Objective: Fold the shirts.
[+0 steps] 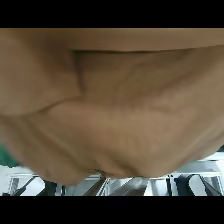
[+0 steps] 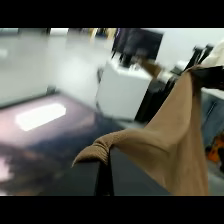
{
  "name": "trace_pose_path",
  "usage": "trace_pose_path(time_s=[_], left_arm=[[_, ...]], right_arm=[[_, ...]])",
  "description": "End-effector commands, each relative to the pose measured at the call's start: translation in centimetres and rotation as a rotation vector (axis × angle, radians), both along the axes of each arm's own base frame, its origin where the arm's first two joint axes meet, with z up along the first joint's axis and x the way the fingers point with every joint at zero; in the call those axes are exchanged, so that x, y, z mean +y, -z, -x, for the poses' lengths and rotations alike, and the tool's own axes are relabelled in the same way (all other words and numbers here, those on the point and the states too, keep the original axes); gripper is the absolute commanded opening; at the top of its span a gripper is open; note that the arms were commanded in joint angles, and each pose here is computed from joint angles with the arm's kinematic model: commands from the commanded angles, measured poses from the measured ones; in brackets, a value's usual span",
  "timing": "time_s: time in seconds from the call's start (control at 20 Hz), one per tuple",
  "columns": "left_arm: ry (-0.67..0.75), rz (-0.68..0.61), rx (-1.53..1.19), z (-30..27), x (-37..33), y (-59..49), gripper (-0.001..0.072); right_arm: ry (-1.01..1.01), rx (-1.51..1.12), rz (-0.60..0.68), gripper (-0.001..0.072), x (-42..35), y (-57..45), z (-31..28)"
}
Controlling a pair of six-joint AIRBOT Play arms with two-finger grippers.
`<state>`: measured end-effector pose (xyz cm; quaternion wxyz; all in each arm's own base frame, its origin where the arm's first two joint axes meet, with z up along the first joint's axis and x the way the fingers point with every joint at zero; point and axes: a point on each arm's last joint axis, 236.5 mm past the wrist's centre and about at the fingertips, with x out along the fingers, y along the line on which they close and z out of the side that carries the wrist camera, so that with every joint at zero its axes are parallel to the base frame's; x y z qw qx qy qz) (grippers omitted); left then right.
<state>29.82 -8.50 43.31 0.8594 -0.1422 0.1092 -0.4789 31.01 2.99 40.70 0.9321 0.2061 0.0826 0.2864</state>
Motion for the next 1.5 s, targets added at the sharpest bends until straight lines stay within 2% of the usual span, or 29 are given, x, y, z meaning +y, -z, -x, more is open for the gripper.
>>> trace_pose_path(time_s=[0.0, 0.15, 0.25, 0.45, 0.7, 0.9, 1.05, 1.25, 1.45], left_arm=[[-0.053, -0.241, 0.25, -9.9, -2.3, 11.8, 0.0019], [-0.092, -0.355, 0.414, -18.2, -4.1, 23.3, 0.0019], [-0.114, -0.339, 0.519, -22.1, -4.1, 30.0, 0.0019], [-0.176, -0.28, 0.68, -27.6, -1.3, 38.1, 0.0019], [-0.224, -0.235, 0.755, -30.8, -0.4, 43.5, 0.0019], [-0.199, -0.223, 0.868, -28.7, -0.9, 47.5, 0.0018], [-0.135, -0.248, 0.921, -26.8, -1.5, 48.5, 0.0016], [-0.15, -0.371, 1.022, -24.6, -0.2, 50.8, 0.0016], [-0.15, -0.4, 1.048, -24.0, -0.7, 51.3, 0.0016]], right_arm=[[0.03, 0.265, 0.019, 0.0021, -1.4, 12.1, -6.7], [0.031, 0.452, -0.04, 0.0021, -1.9, 23.3, -12.6], [0.021, 0.569, -0.099, 0.002, -2.4, 29.9, -15.6], [0.016, 0.66, -0.325, 0.002, -4.0, 38.0, -20.0], [0.026, 0.638, -0.447, 0.002, -5.6, 42.2, -24.5], [-0.012, 0.647, -0.437, 0.0021, -5.6, 43.7, -25.1], [-0.11, 0.689, -0.353, 0.002, -4.6, 44.7, -22.8], [-0.123, 0.828, -0.198, 0.0021, -5.3, 48.7, -19.8], [-0.076, 0.848, -0.16, 0.0021, -6.3, 49.8, -20.0]])
